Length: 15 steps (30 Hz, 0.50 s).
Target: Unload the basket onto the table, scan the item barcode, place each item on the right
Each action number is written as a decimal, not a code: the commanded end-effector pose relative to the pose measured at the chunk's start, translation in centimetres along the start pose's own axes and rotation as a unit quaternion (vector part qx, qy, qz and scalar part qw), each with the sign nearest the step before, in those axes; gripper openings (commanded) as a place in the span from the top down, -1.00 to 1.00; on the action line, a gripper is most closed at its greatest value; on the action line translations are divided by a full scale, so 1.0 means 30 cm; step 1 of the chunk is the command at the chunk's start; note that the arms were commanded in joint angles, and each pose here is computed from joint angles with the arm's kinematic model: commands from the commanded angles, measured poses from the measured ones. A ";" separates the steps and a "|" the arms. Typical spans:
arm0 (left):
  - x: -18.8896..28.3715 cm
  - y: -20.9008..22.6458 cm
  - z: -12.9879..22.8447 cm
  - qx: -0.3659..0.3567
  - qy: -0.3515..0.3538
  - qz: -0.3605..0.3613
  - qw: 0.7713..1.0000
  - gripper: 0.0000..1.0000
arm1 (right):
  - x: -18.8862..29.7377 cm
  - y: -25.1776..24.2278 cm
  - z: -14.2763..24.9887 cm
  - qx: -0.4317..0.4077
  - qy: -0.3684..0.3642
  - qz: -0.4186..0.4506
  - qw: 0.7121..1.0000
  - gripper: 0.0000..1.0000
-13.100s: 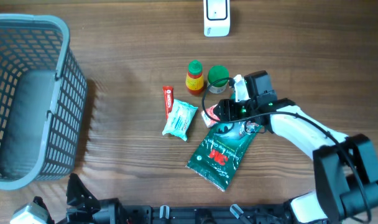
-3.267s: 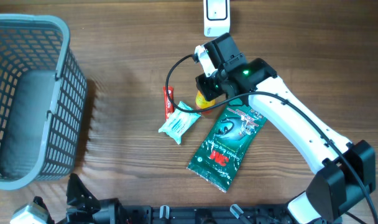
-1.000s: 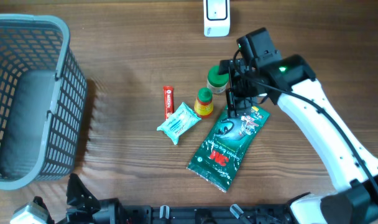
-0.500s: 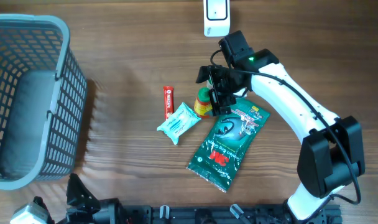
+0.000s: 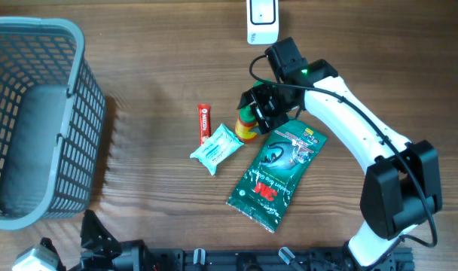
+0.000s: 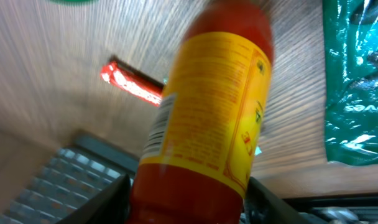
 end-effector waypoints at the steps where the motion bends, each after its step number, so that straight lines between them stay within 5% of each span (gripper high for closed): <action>1: 0.003 -0.004 -0.001 0.003 0.000 0.007 1.000 -1.00 | -0.032 -0.043 -0.020 0.101 -0.004 0.035 0.994 -0.08; 15: 0.003 -0.004 -0.001 0.003 0.000 0.007 1.000 -1.00 | 0.017 -0.105 -0.008 0.320 0.009 0.105 0.942 -0.04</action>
Point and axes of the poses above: each gripper's point midway between its finger pads, its own x axis back along the fingers, its own y axis along the line the jaws close on, z = x × y, the point moved 5 cm from there along x, back along the fingers, and after that the axes turned 7 degrees about x, right-handed, at the moved point
